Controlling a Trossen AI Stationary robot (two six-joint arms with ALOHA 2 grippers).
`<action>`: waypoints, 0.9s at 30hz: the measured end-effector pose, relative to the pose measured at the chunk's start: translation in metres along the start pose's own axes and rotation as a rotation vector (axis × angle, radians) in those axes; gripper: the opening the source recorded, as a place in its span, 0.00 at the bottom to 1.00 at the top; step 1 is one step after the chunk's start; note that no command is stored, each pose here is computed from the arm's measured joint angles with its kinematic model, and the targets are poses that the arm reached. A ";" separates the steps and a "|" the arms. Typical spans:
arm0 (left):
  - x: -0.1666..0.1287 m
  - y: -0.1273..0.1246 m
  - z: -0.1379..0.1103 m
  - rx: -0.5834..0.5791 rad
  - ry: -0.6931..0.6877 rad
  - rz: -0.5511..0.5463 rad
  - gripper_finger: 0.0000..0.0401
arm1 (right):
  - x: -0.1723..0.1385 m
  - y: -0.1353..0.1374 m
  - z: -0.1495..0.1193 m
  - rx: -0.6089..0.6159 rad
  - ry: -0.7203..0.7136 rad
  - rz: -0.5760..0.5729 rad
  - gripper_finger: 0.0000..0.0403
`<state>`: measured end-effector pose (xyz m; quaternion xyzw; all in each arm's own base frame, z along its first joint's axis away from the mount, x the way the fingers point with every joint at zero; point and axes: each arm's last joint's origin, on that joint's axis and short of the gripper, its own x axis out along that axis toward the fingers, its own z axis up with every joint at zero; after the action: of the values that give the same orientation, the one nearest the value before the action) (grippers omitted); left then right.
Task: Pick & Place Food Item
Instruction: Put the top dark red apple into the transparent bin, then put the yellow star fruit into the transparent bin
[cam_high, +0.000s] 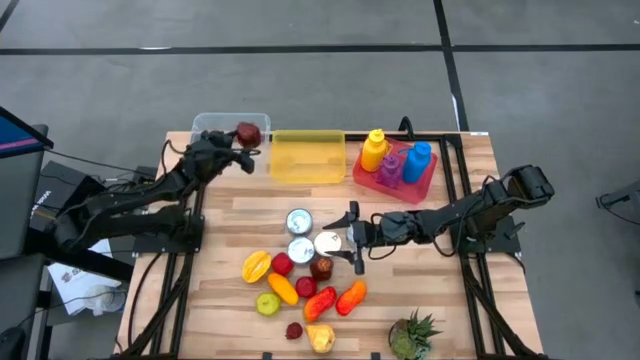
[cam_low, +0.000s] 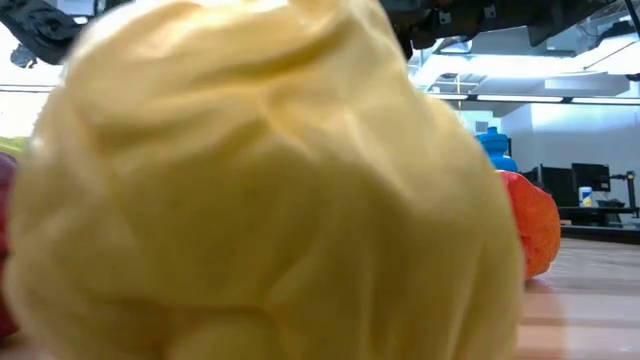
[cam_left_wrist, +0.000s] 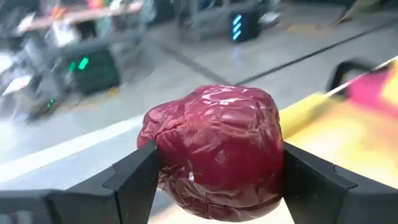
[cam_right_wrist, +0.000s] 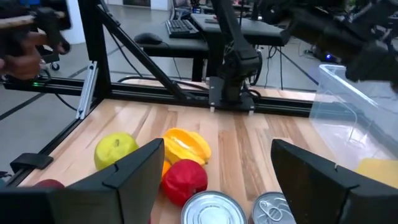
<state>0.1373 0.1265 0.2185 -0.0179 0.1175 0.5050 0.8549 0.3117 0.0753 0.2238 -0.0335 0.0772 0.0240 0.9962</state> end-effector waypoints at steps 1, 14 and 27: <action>0.004 0.003 -0.004 0.001 0.029 0.031 0.69 | 0.000 0.000 0.000 0.002 0.003 0.000 0.71; 0.016 0.007 -0.014 0.046 0.106 0.024 0.91 | 0.000 0.000 -0.003 -0.002 0.033 0.000 0.71; -0.007 -0.009 0.001 0.036 -0.001 -0.231 0.91 | 0.000 0.000 -0.004 -0.004 0.039 0.000 0.71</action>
<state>0.1423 0.1166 0.2200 -0.0156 0.1232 0.4009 0.9077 0.3111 0.0749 0.2201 -0.0357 0.0966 0.0236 0.9944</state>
